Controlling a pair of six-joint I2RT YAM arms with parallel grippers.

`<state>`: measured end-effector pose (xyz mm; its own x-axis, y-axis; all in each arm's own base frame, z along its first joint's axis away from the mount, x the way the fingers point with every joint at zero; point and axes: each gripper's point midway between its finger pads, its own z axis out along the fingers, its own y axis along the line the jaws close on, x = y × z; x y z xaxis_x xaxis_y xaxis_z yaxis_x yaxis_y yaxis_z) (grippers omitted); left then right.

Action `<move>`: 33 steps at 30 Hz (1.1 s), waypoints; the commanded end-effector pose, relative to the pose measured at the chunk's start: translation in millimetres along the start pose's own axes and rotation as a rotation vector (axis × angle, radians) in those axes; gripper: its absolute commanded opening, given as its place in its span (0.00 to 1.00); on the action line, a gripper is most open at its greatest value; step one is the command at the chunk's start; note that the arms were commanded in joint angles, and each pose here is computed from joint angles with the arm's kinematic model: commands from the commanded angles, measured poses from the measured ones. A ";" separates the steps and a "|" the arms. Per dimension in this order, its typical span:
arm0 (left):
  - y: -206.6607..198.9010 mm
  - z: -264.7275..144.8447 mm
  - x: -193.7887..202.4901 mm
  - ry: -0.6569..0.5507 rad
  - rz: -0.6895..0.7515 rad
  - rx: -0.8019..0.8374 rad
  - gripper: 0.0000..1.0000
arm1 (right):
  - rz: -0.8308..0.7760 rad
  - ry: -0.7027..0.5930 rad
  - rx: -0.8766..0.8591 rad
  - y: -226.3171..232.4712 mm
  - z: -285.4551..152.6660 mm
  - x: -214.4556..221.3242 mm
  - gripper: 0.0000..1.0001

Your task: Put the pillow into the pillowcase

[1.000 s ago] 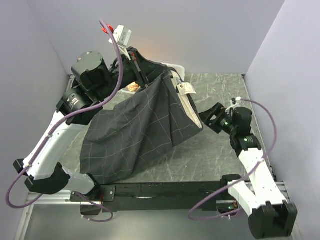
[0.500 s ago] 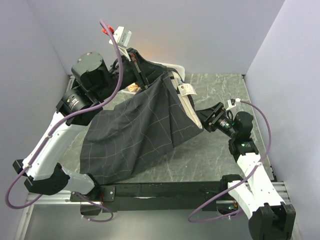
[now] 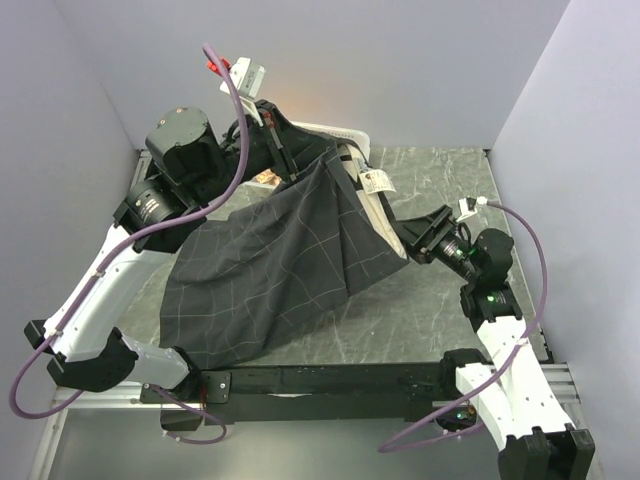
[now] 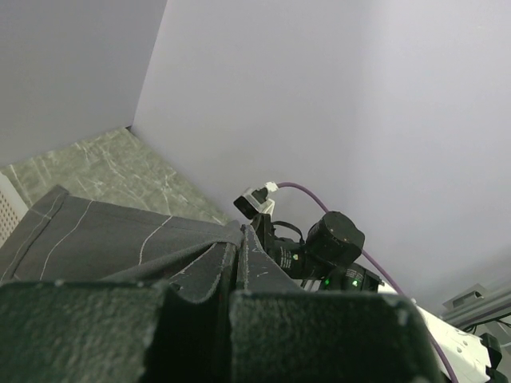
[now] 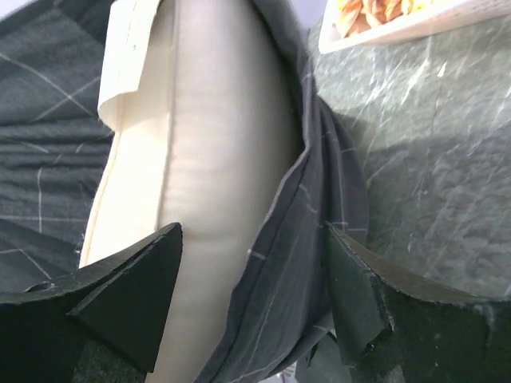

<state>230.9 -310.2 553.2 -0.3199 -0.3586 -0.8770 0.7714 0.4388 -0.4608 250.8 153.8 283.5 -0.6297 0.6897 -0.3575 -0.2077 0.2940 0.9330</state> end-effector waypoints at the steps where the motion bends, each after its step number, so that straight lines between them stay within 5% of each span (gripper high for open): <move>1: -33.5 -26.5 -54.3 -0.182 0.057 0.090 0.02 | -0.058 0.048 -0.077 34.4 -0.1 14.6 0.76; 5: -33.8 -25.6 -53.8 -0.182 0.052 0.095 0.02 | -0.065 0.074 -0.054 29.9 8.1 31.7 0.48; 6: -33.7 -25.3 -53.5 -0.182 0.050 0.095 0.02 | -0.065 0.073 -0.050 29.1 9.2 31.8 0.32; 10: -34.0 -30.3 -57.1 -0.187 0.058 0.083 0.02 | -0.120 0.027 -0.003 39.2 10.0 15.9 0.10; 15: -30.2 -43.0 -65.2 -0.210 0.091 0.041 0.03 | -0.275 -0.083 0.041 88.1 1.2 -25.6 0.01; 21: -15.5 -53.4 -71.3 -0.242 0.117 -0.037 0.04 | -0.431 -0.259 -0.046 202.7 -37.9 -86.2 0.00; 33: 5.3 -43.5 -87.6 -0.281 0.087 -0.126 0.09 | -0.585 -0.387 -0.216 343.2 -74.1 -124.0 0.00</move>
<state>233.3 -254.3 586.6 -0.1538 -0.4447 -0.8824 0.7188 0.5624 -0.4087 232.0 128.3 588.0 -0.2300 0.6483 -0.7258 -0.4938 0.5649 0.6611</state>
